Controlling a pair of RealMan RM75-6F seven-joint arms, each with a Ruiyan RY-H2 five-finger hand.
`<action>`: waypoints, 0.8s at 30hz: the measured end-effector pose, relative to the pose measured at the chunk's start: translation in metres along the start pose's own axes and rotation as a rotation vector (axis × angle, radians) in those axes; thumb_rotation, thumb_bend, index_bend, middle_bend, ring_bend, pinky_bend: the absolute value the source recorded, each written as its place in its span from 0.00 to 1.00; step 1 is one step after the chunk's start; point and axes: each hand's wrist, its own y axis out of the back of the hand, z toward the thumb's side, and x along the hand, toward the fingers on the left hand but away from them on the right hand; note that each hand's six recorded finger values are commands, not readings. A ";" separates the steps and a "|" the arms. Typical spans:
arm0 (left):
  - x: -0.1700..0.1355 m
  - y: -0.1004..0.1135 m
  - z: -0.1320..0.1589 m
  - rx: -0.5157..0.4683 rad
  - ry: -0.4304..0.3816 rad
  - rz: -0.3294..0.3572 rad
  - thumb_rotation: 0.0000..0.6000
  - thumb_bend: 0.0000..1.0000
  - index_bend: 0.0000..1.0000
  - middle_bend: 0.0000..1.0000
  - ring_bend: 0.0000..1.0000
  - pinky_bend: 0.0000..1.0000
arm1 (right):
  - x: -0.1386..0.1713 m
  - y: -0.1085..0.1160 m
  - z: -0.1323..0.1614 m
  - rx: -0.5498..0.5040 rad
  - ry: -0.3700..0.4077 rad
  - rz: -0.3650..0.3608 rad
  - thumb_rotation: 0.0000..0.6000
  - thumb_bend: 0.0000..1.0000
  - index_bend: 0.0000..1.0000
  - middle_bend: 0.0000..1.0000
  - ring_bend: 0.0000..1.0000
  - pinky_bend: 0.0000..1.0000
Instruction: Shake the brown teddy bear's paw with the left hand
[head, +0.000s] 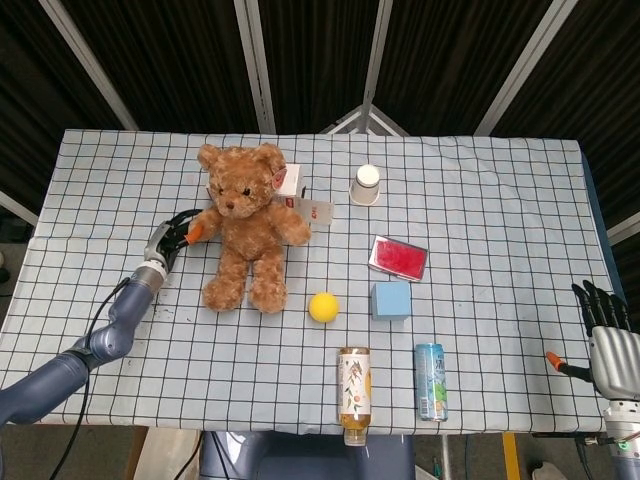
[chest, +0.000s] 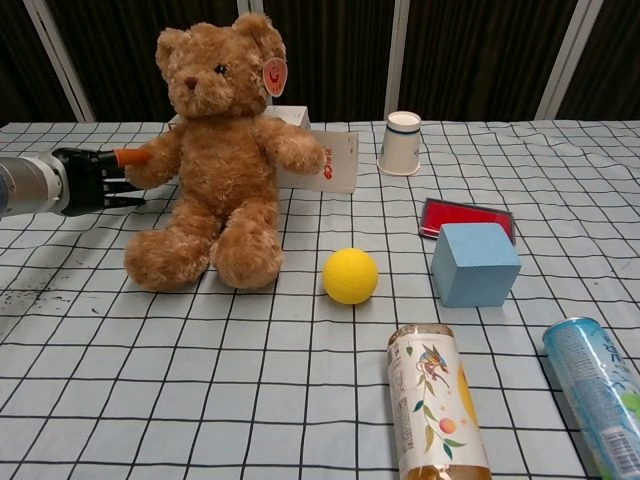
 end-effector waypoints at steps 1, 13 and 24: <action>0.000 -0.002 0.002 0.001 -0.005 -0.004 1.00 0.66 0.30 0.46 0.07 0.00 | 0.000 0.000 0.000 0.000 0.000 -0.001 1.00 0.13 0.05 0.01 0.00 0.00; -0.009 -0.010 0.023 0.046 -0.078 -0.016 1.00 0.66 0.30 0.45 0.07 0.00 | 0.001 0.002 0.000 -0.004 0.001 -0.003 1.00 0.13 0.05 0.01 0.00 0.00; -0.004 0.006 0.005 0.065 -0.014 0.029 1.00 0.66 0.30 0.45 0.07 0.00 | 0.000 0.000 0.000 -0.002 -0.001 0.003 1.00 0.13 0.05 0.01 0.00 0.00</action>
